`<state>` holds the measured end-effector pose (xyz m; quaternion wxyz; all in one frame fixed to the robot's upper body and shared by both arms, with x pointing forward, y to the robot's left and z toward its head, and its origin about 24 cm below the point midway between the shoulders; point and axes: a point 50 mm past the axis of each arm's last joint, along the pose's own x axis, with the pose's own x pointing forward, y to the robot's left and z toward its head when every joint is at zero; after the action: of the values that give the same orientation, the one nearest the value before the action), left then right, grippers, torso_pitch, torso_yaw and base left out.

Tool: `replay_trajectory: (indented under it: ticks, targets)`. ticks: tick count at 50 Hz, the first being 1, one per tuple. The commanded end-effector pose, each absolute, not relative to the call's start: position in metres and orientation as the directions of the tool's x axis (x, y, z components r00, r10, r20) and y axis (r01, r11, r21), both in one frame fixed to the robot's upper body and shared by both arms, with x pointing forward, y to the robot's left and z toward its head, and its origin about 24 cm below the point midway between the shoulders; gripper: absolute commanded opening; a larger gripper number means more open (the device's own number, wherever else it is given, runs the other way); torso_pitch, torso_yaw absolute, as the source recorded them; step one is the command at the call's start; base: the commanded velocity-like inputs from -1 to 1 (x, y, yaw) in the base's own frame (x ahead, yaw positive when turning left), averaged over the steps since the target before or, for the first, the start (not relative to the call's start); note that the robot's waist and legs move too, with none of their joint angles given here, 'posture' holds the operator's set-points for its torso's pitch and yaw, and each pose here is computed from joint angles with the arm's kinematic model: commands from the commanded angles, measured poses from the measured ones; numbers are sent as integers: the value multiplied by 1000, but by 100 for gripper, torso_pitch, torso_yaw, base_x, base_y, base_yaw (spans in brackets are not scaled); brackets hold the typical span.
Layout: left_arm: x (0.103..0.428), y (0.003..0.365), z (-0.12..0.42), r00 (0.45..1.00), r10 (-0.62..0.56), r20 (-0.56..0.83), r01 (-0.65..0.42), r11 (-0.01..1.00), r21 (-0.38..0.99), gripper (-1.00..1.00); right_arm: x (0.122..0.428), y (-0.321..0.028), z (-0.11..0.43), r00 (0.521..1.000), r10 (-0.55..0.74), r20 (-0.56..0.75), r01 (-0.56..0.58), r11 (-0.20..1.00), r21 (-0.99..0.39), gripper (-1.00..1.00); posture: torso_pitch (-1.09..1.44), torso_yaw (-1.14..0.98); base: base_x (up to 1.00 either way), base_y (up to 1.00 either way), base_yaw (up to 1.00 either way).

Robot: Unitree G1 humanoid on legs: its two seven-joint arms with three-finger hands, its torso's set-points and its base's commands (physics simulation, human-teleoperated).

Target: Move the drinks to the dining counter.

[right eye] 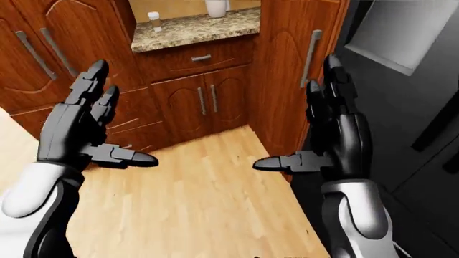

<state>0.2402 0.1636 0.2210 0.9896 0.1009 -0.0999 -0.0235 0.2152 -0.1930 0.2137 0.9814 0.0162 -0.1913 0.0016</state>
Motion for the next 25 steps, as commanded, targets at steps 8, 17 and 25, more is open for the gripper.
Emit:
replay_trajectory:
  ticks: [8,17,25]
  targets:
    - [237,161,232,963,-67,260,9,976,218,100,211,-189,223,900,20,434,-30,999,16,100,0,0,-51,0,100]
    - [239,157,237,962,-80,263,18,973,230,100,220,-188,226,916,-17,400,23,1000,-10,100,0,0,-4,0,23]
    - [241,153,246,958,-91,272,24,971,239,100,221,-187,234,912,-13,410,20,1000,-13,100,0,0,89,0,0]
